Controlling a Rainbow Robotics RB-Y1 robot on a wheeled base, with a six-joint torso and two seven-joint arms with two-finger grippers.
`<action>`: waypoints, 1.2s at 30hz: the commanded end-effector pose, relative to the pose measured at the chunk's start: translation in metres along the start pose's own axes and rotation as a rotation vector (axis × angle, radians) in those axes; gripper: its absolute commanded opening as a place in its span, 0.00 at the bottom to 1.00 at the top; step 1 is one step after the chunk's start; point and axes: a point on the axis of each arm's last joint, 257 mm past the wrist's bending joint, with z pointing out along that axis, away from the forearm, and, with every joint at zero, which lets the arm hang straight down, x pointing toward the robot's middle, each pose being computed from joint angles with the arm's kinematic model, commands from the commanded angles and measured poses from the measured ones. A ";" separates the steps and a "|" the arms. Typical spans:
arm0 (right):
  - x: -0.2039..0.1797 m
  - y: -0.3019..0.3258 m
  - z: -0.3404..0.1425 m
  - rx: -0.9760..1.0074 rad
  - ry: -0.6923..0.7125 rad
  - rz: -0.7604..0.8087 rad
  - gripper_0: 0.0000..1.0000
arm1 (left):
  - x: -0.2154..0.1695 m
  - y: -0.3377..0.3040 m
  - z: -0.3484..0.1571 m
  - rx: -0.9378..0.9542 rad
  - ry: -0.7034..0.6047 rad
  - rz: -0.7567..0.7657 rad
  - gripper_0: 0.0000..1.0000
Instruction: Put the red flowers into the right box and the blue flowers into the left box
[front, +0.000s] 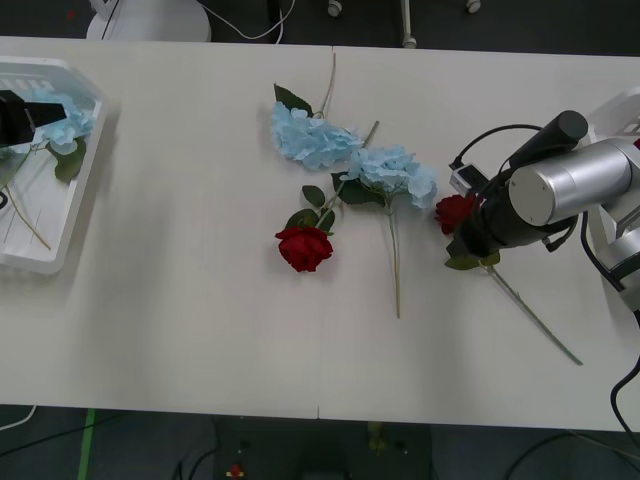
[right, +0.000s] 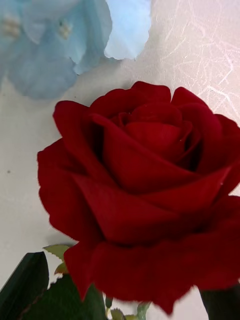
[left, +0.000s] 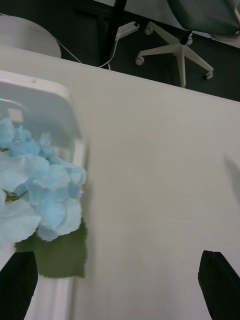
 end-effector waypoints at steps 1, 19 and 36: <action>-0.001 0.013 0.011 -0.003 0.000 -0.074 0.85 | -0.043 -0.078 0.017 0.064 -0.033 -0.099 1.00; 0.002 0.015 0.024 -0.007 -0.004 -0.051 0.30 | 0.038 -0.321 0.146 0.184 0.041 0.164 1.00; -0.016 -0.008 0.002 -0.012 -0.049 0.063 0.00 | 0.097 -0.362 0.205 0.181 0.006 0.338 0.57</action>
